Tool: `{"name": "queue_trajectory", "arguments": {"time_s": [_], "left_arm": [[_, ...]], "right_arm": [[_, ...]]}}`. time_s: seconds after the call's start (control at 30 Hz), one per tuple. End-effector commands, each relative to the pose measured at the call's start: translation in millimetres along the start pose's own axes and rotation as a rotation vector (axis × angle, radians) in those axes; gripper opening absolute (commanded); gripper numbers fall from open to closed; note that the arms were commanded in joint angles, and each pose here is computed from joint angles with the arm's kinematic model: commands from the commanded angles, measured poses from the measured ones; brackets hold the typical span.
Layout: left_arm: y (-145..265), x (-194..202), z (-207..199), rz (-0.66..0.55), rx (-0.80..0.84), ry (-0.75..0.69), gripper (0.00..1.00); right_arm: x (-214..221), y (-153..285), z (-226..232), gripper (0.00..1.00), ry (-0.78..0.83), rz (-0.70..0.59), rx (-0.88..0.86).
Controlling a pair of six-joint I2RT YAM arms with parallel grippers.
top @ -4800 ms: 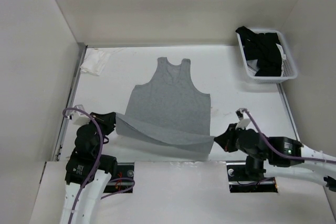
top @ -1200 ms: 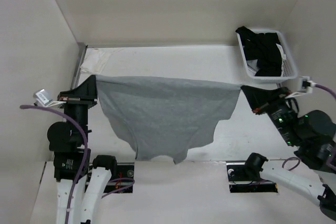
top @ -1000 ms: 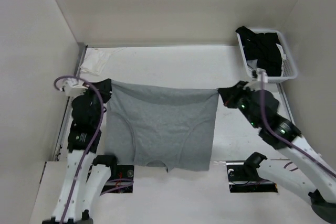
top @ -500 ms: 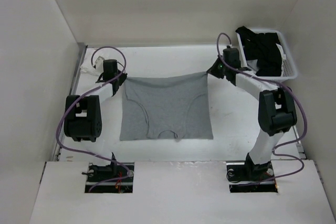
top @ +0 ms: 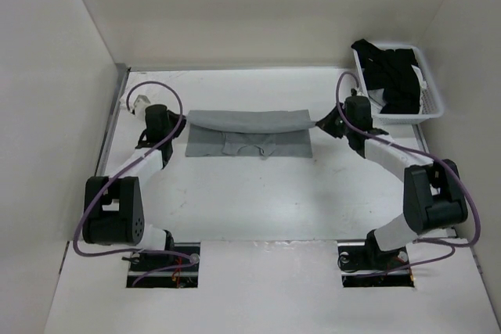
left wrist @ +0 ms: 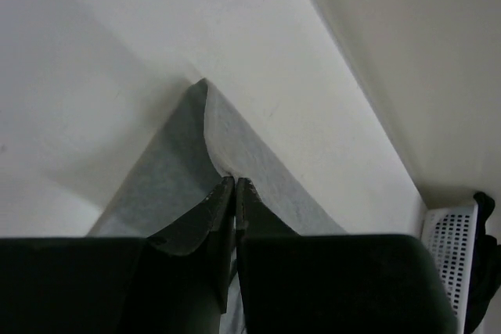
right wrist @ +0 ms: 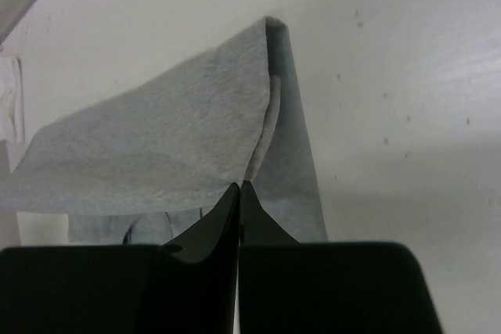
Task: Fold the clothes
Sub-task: Fold the tank top
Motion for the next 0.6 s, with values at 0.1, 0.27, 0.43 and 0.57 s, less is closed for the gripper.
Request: {"name": "queue_trajectory", "arguments": {"time_s": [0.1,0.27,0.43,0.57], "left_arm": [[32,2,15,-0.025,0.074,0.020,0.00],[47,10,53,-0.015,0.038,0.012,0.01],[58,11,66,0.010,0.065,0.060,0.01],[71,10,61,0.034,0.118,0.084,0.01]], "right_arm": [[21,32,7,0.01,0.022,-0.090,-0.048],[53,43,-10,0.01,0.017,-0.055,-0.023],[74,59,-11,0.01,0.021,-0.053,-0.021],[89,73,-6,0.01,0.030,-0.032,-0.038]]}}
Point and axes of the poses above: each gripper's point midway between its finger pads, its own y axis back along the fingers, its own z axis along the line the jaws close on, x = y × z, the point moved 6 cm from there along y, back along the fingers, and after that the axes turned 9 degrees about y, right-handed, at the moved point
